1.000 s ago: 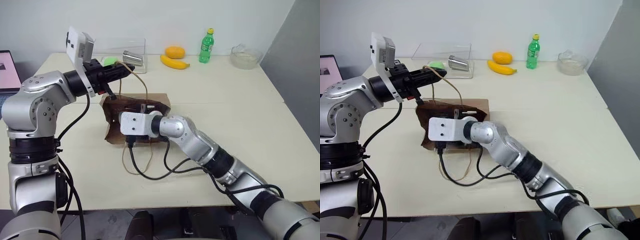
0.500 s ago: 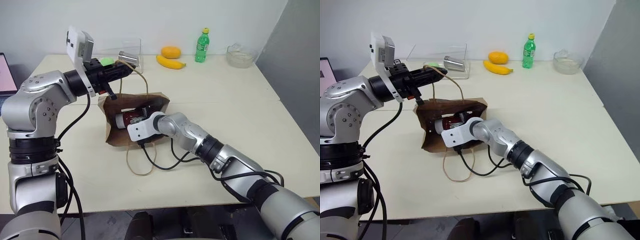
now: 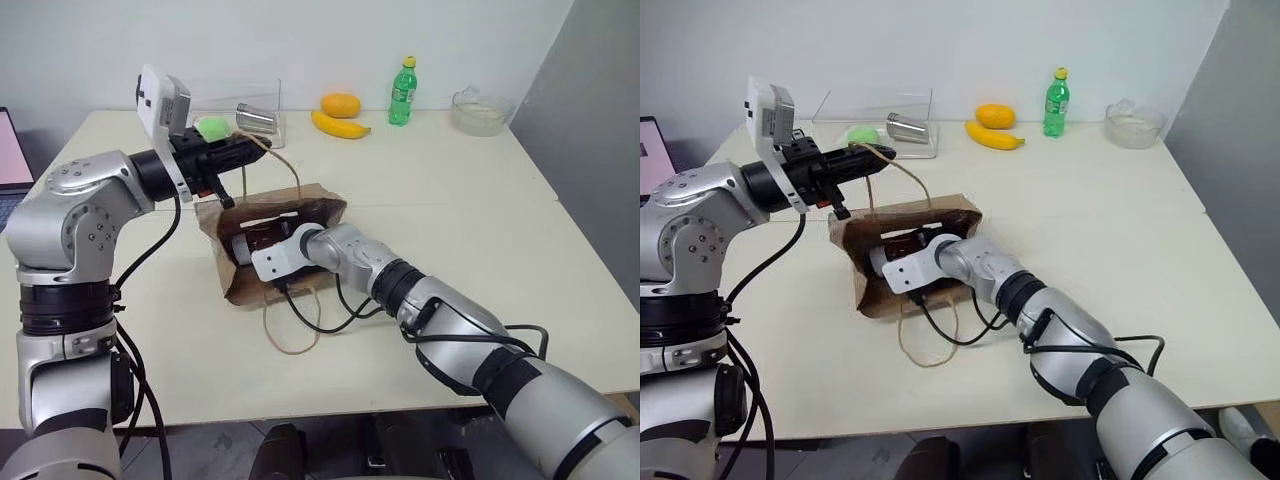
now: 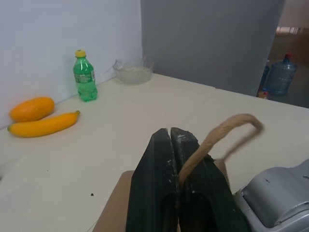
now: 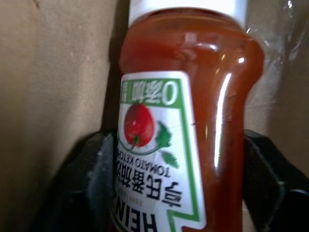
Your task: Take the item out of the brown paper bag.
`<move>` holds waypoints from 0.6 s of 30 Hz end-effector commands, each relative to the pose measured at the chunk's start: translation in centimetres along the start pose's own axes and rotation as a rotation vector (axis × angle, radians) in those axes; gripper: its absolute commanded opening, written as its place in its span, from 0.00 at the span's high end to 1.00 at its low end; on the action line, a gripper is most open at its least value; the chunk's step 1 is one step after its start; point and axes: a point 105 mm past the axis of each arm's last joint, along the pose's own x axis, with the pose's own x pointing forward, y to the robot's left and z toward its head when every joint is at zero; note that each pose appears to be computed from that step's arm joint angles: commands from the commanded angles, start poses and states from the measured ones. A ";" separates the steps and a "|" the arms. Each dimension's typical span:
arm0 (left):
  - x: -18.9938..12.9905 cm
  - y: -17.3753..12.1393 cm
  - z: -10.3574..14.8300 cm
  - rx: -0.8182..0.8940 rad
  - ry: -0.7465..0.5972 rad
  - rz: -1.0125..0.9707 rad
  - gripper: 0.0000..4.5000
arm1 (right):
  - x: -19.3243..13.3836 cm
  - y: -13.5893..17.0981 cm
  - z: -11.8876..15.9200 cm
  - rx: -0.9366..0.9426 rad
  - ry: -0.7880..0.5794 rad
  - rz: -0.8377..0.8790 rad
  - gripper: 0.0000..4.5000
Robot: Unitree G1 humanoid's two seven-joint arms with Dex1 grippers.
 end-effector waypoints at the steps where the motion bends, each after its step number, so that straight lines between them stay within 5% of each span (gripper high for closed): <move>1: -1.0 0.8 1.6 0.070 -0.031 0.052 1.00 | -1.0 -1.7 1.2 0.006 -0.104 -0.063 0.35; 8: -1.3 2.4 1.8 0.102 -0.030 0.129 1.00 | -5.5 -4.2 2.7 0.070 -0.340 -0.109 0.59; 18: -1.0 3.0 1.7 0.113 -0.033 0.143 1.00 | -7.1 -4.0 1.6 0.040 -0.358 -0.085 0.62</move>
